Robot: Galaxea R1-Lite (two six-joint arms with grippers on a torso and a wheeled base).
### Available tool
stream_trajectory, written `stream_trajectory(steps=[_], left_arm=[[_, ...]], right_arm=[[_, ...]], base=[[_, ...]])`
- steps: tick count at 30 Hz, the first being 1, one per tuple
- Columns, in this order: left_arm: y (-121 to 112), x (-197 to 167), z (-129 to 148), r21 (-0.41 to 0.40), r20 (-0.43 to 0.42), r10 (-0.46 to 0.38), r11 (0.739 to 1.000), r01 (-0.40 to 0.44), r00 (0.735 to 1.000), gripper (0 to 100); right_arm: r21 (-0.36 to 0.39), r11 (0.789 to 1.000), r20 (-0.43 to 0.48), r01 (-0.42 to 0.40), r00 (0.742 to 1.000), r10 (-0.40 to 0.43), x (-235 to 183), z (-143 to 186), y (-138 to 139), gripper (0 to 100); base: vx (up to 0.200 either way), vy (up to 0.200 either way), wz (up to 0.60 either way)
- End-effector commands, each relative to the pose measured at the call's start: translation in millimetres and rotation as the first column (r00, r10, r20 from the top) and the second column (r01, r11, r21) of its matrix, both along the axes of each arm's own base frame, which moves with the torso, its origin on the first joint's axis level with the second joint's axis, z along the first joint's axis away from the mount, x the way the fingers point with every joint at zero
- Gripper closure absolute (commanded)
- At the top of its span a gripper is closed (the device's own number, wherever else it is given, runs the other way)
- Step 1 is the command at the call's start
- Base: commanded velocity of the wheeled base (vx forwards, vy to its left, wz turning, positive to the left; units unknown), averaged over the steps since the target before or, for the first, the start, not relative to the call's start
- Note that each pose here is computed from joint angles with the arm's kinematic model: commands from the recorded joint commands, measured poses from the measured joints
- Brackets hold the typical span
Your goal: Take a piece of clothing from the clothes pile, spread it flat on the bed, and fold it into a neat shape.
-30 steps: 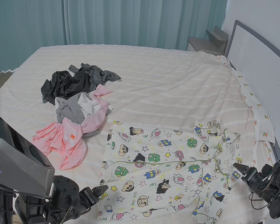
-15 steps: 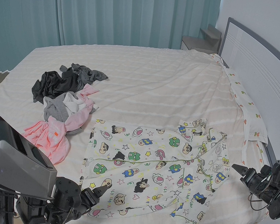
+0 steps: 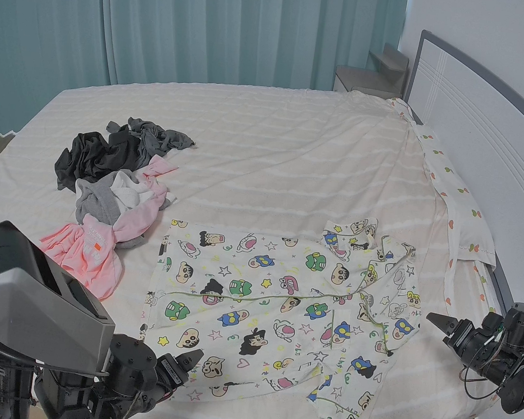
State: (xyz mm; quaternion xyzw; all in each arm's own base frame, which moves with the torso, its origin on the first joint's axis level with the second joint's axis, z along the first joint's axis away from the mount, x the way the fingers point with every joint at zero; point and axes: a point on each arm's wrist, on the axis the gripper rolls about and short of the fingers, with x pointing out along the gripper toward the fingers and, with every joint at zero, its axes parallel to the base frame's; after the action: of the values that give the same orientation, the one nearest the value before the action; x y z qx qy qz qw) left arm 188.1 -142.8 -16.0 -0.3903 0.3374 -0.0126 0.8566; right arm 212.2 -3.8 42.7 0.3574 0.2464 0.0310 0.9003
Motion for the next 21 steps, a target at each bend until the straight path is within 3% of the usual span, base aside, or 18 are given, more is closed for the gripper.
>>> stream_trajectory(steps=[1,5,15,21], left_arm=[[0.1,-0.6,1.1,-0.006,0.009,-0.001,1.0,0.001,1.0,0],[1.0,-0.9,0.2,-0.001,0.005,0.003,1.0,-0.003,1.0,0],[3.1,-4.0,-10.7,0.007,-0.058,-0.024,1.0,0.024,0.998,0],[9.4,10.0,-19.8,0.017,-0.06,0.032,0.999,-0.031,0.998,0]], right_arm=[[0.001,1.0,-0.028,-0.013,1.0,0.013,-1.4,-4.9,2.9,0],[0.001,1.0,-0.041,-0.017,0.999,0.017,-0.9,-7.8,3.5,0],[-0.022,0.999,-0.066,-0.04,0.997,0.039,-1.2,-13.7,6.3,0],[-0.021,0.999,-0.066,-0.045,0.997,0.043,-1.2,-13.7,7.0,0]], base=[[-0.2,0.0,0.0],[-0.2,0.0,0.0],[0.0,0.0,0.0],[0.0,0.0,0.0]])
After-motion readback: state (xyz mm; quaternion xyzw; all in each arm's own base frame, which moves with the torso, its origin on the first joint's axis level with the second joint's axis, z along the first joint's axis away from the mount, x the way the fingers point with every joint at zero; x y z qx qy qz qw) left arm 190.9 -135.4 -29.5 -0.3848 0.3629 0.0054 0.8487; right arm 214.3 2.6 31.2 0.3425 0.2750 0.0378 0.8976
